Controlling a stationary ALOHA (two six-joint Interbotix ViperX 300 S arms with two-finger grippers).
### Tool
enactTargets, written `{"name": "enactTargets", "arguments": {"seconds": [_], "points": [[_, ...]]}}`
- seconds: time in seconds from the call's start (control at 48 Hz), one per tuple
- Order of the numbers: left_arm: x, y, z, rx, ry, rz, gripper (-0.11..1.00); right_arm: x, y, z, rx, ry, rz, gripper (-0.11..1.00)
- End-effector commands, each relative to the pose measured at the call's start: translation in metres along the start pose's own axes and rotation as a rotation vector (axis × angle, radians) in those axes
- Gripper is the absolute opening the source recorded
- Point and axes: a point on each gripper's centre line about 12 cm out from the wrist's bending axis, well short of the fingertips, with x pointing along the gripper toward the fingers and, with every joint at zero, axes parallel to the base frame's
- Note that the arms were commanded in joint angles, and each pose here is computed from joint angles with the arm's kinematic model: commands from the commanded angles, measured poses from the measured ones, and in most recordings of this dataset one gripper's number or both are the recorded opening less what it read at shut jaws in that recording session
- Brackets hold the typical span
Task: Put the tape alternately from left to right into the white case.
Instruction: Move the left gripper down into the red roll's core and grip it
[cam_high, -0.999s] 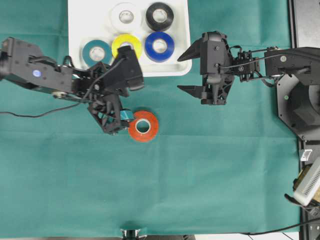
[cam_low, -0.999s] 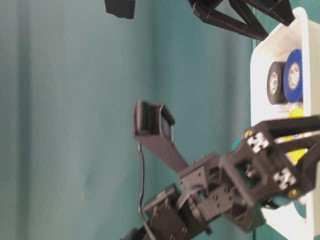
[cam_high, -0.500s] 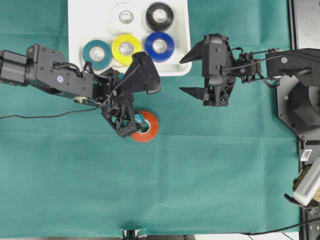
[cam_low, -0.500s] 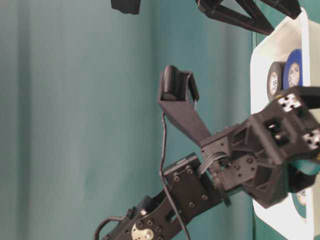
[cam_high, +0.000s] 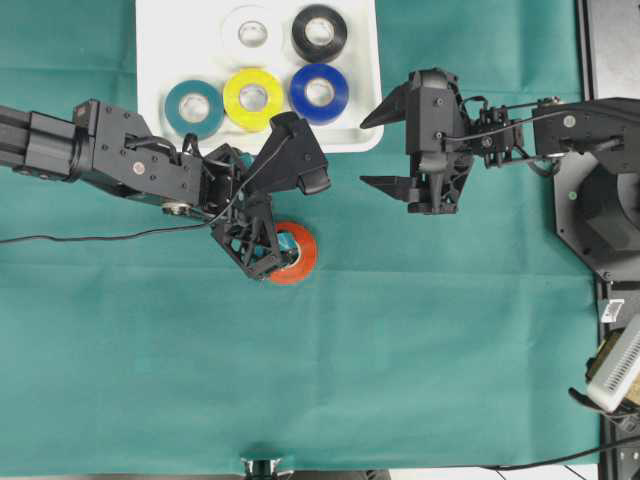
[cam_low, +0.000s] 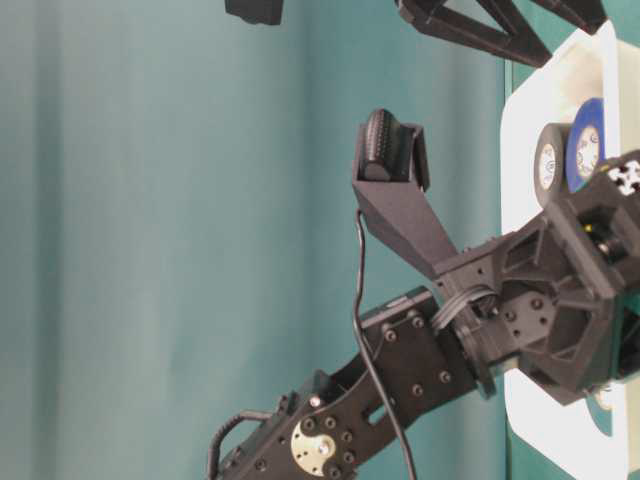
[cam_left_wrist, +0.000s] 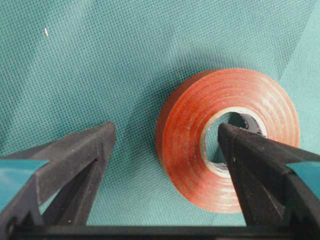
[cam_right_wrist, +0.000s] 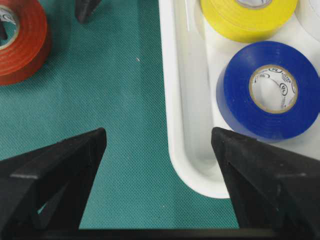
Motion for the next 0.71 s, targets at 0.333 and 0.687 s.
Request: {"name": "enactTargets", "arguments": {"seconds": [0.333, 0.687], "points": [[-0.008, -0.017, 0.003, 0.018, -0.021, -0.03, 0.32, -0.001, 0.001, 0.006, -0.003, -0.028, 0.007, 0.81], [-0.016, -0.021, 0.003, 0.034, -0.033, -0.041, 0.27, -0.001, 0.001, 0.007, -0.002, -0.028, 0.007, 0.81]]}}
